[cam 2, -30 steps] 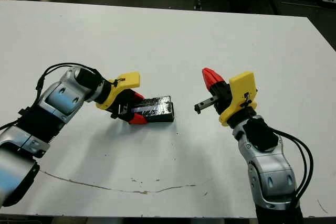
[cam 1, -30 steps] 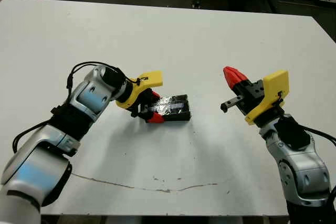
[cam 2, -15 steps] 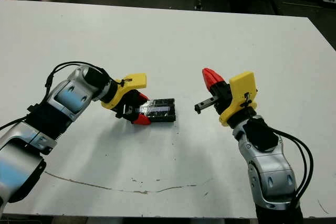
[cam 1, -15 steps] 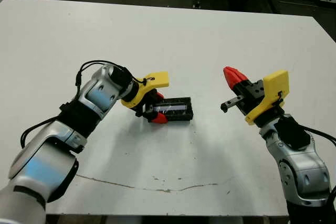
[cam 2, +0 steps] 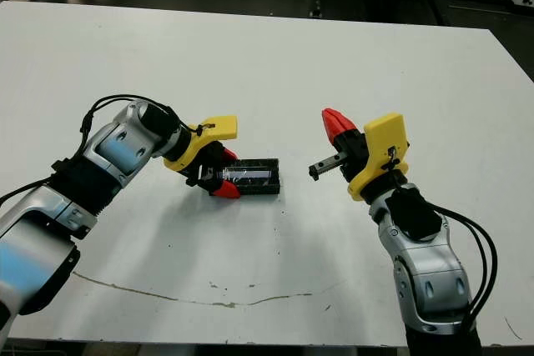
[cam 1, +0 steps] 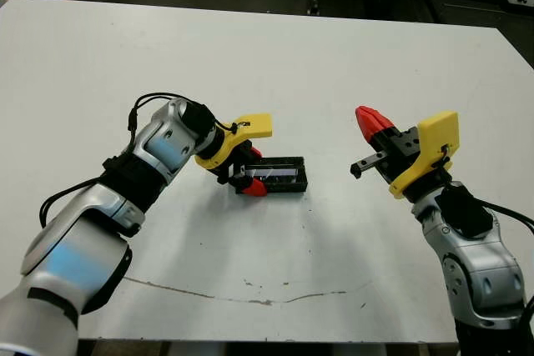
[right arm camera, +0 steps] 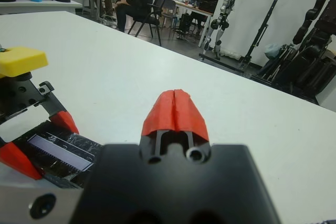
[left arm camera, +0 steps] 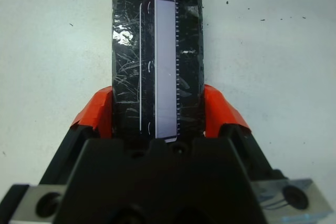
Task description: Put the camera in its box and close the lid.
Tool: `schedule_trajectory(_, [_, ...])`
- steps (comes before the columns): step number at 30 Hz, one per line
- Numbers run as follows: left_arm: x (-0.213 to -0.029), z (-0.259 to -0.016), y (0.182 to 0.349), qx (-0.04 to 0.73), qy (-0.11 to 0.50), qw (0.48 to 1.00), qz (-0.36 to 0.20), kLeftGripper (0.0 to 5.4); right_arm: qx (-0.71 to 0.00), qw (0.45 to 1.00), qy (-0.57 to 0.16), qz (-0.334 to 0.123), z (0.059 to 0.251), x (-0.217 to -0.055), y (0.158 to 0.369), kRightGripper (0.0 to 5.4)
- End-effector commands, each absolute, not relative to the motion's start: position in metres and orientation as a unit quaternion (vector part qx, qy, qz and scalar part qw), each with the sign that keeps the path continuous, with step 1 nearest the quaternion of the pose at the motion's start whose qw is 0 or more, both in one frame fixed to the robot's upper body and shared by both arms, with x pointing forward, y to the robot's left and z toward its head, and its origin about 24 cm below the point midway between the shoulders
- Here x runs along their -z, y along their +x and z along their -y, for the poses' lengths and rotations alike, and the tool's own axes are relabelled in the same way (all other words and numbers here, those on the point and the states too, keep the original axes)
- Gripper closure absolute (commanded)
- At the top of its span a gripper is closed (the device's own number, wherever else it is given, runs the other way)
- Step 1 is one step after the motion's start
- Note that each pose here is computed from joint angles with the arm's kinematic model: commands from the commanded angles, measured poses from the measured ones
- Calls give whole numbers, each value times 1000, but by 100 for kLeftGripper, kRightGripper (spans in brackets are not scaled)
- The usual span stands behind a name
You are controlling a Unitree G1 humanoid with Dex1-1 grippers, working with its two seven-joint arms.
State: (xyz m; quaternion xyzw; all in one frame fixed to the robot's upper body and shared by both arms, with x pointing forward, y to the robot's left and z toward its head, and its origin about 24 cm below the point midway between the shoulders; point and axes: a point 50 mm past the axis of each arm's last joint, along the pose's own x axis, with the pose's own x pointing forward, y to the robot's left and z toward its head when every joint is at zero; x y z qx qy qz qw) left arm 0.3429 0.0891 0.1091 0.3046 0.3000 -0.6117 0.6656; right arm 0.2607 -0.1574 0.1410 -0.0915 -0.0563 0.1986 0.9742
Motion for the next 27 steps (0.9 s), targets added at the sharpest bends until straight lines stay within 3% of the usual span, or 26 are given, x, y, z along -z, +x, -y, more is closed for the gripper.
schedule_trajectory(1, [-75, -75, 327, 629, 338, 626, -312, 167, -194, 976, -87, 46, 160, -138, 259, 540])
schedule_trajectory(10, [-76, -87, 329, 633, 370, 622, -274, 49, -198, 975, -89, 50, 159, -137, 260, 540])
schedule_trajectory(14, [-74, -94, 329, 627, 352, 631, -291, 2, -199, 975, -90, 49, 159, -137, 259, 540])
schedule_trajectory(24, [-76, -110, 330, 612, 323, 656, -302, 2, -199, 974, -95, 47, 158, -137, 259, 540])
schedule_trajectory(27, [-81, -112, 330, 610, 315, 670, -282, 2, -198, 975, -89, 44, 158, -136, 258, 540])
